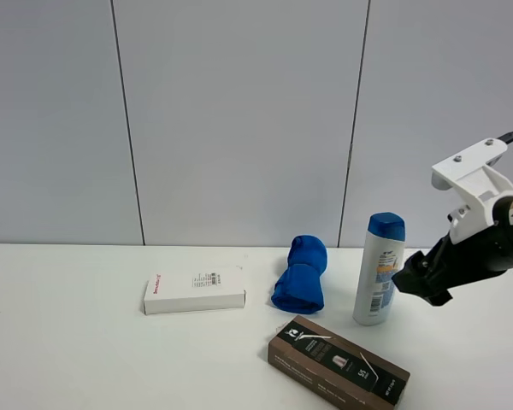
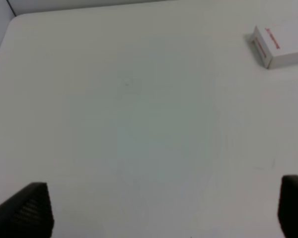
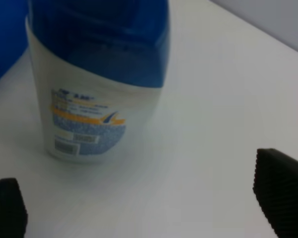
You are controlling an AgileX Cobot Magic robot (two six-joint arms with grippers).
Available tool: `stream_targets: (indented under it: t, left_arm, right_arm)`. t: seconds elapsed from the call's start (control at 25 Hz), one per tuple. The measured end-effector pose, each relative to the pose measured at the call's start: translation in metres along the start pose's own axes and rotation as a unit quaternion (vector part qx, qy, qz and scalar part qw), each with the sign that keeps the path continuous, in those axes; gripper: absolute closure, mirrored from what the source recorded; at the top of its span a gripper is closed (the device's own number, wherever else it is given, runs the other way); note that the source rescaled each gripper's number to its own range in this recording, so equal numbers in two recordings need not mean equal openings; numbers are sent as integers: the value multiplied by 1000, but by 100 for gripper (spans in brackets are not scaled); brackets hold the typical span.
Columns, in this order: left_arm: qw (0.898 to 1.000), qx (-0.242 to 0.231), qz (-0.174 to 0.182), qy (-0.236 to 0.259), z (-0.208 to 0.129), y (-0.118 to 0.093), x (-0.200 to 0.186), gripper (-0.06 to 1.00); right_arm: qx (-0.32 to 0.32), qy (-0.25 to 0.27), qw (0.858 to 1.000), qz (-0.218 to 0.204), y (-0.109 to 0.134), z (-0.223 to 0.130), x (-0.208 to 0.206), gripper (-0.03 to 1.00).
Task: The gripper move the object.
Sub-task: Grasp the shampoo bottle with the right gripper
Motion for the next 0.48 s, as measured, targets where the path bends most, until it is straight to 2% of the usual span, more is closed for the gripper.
stream_targets:
  t: [0.32, 0.48]
  left_arm:
    - [1000, 0, 0, 0, 0, 0, 0, -6]
    - [1000, 0, 0, 0, 0, 0, 0, -6]
  right_arm:
    - [2, -10, 1000, 1, 4, -3, 14, 15]
    - [6, -22, 1000, -2, 5, -3, 21, 2]
Point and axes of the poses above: a point on each arm's last joint axis where the gripper is mounted, x pointing out along that axis toward the gripper, y along the wrist's bending axis when the last joint is at zero, z = x × y, the point moved 7 cm from there along x, pointing out along that axis toward the gripper, and after that the axes turned 6 degrees about -x, right-handed, at the moved point
